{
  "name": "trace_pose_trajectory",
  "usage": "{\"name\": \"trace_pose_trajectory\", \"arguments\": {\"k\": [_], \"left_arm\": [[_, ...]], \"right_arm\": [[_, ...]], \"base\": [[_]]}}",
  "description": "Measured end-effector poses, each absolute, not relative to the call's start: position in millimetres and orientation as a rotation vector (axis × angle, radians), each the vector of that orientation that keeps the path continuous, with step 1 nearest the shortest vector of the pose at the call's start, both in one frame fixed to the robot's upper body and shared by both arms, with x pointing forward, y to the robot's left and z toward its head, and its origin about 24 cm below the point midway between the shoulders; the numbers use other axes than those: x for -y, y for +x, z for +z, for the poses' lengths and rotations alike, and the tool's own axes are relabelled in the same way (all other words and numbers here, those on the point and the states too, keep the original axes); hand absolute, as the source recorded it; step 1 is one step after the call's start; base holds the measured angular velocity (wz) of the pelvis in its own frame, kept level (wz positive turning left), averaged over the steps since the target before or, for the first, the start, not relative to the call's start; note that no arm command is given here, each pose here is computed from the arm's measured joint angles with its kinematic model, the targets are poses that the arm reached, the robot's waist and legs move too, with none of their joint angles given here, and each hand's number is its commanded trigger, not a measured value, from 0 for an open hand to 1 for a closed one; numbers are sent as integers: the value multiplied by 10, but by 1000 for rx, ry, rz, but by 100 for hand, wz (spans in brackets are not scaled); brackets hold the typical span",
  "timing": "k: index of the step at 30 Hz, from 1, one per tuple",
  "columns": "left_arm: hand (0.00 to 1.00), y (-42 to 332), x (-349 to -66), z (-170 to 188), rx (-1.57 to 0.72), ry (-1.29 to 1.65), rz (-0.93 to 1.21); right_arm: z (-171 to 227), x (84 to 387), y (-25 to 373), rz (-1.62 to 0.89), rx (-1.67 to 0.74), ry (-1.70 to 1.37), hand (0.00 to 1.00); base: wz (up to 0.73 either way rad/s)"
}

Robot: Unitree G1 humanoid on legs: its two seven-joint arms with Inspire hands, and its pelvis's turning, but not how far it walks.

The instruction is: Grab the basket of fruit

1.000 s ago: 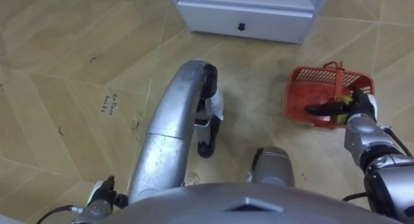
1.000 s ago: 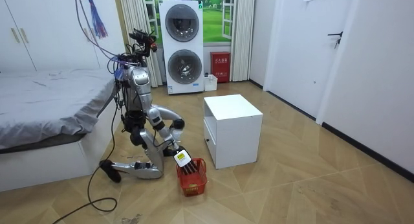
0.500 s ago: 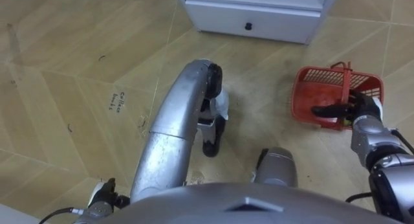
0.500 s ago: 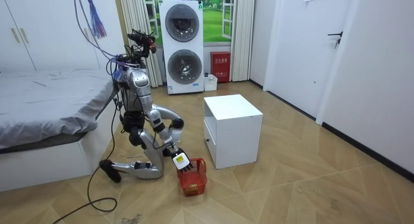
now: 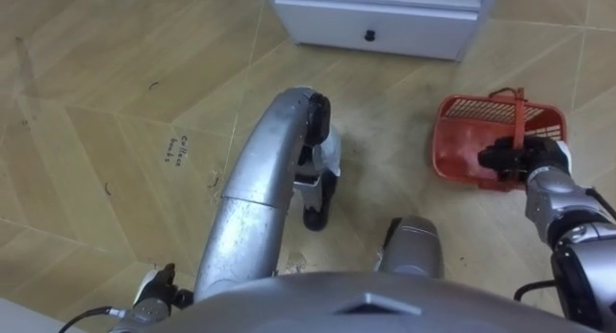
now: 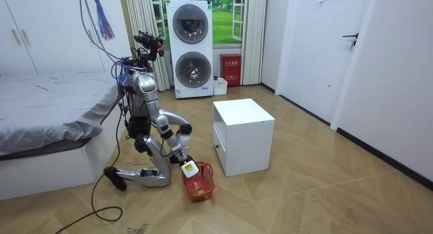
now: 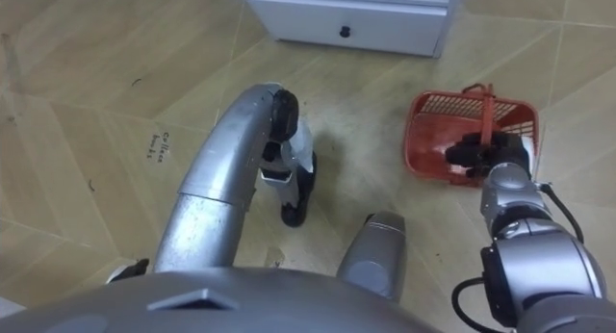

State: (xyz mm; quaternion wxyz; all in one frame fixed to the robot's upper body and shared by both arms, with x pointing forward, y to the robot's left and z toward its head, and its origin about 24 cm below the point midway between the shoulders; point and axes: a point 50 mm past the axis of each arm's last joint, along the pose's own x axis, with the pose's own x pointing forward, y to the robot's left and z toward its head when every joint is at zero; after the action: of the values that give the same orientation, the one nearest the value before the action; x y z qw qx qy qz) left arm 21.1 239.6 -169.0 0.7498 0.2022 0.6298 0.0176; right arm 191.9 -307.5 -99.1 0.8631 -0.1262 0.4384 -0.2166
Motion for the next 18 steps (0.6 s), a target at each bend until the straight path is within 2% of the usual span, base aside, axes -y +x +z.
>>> {"name": "trace_pose_trajectory", "arguments": {"k": [18], "left_arm": [[0, 217, -2396, -1692, -1386, 402, 27]], "right_arm": [[-1044, 3071, 1837, -446, -964, -268, 100]], "base": [[-1]]}}
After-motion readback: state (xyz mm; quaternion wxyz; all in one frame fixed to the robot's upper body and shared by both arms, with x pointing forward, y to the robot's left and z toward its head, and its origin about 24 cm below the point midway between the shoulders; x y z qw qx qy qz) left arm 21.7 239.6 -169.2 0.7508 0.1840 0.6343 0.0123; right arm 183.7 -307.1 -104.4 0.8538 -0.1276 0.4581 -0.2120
